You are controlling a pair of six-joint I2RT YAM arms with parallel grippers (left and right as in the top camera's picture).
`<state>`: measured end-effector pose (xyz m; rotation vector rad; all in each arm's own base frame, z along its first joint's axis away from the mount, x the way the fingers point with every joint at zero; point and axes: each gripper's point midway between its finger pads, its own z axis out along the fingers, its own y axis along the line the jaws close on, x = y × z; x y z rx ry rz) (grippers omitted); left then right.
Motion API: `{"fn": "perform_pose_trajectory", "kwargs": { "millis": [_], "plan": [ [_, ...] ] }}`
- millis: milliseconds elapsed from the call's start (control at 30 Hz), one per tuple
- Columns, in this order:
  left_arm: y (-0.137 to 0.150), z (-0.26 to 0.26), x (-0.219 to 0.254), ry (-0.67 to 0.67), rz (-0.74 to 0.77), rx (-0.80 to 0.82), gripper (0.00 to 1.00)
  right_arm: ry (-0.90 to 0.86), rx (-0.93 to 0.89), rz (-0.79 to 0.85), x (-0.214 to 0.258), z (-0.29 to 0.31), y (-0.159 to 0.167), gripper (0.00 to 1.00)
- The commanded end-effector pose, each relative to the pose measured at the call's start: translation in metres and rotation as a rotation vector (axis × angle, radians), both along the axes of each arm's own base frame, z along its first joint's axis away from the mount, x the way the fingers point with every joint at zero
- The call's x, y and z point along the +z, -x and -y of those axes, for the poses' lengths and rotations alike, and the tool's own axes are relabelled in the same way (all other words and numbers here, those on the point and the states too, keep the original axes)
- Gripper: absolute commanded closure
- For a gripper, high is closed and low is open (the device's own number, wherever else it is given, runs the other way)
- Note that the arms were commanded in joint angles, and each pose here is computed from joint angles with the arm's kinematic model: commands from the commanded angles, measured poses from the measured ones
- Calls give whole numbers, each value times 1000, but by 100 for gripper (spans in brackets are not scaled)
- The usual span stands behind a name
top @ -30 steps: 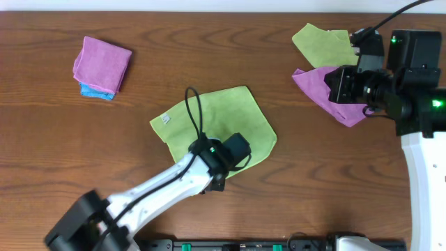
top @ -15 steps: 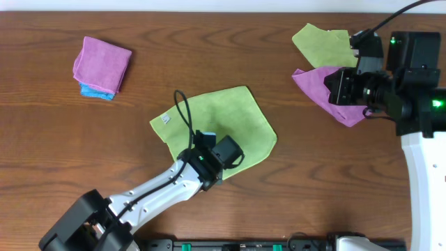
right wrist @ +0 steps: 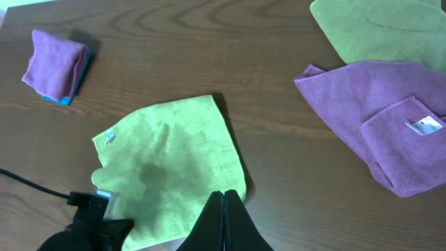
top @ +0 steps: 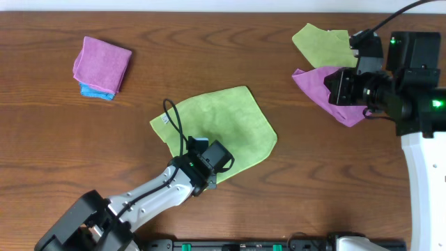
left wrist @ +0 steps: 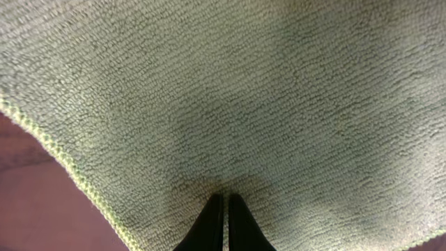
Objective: Fold the cloth
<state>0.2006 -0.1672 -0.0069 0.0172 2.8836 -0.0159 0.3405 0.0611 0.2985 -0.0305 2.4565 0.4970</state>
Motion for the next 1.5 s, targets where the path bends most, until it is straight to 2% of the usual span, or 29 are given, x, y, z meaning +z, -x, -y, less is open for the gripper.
{"fn": "perform_pose_trajectory", "kwargs": {
  "millis": [0,200,400,433,500,567,600,633,767,967,1100,1167,1300,1467],
  "plan": [
    [42,-15,-22,-22,-185,9,94,3,10,16,4,0,0,99],
    [71,-38,-21,-107,-310,20,94,6,18,3,-1,0,-1,99],
    [78,-33,-21,-79,-347,34,94,-33,165,-85,-40,-24,-3,99],
    [77,-33,-21,-74,-346,34,94,-53,203,-112,-51,-31,-5,94],
    [78,-30,-21,-62,-348,38,94,-106,272,-157,-72,-43,-9,67],
    [78,-30,-21,-60,-349,40,94,-187,352,-201,-92,-58,-14,64],
    [78,-29,-21,-59,-351,40,94,-229,389,-224,-103,-64,-17,58],
    [79,-29,-21,-56,-354,39,94,-271,422,-244,-112,-70,-19,47],
    [79,-27,-21,-44,-356,40,94,-447,526,-294,-143,-93,-28,34],
    [79,-26,-21,-41,-358,40,94,-580,582,-344,-192,-117,-41,33],
    [79,-26,-21,-41,-358,40,94,-585,620,-360,-214,-135,-41,32],
    [78,-26,-21,-39,-357,40,94,-564,640,-364,-222,-144,-40,31],
    [80,-23,-21,-26,-369,38,94,-423,584,-392,-245,-148,-48,31],
    [81,-23,-21,-26,-370,38,94,-341,525,-383,-256,-144,-60,29]
  ]
}}
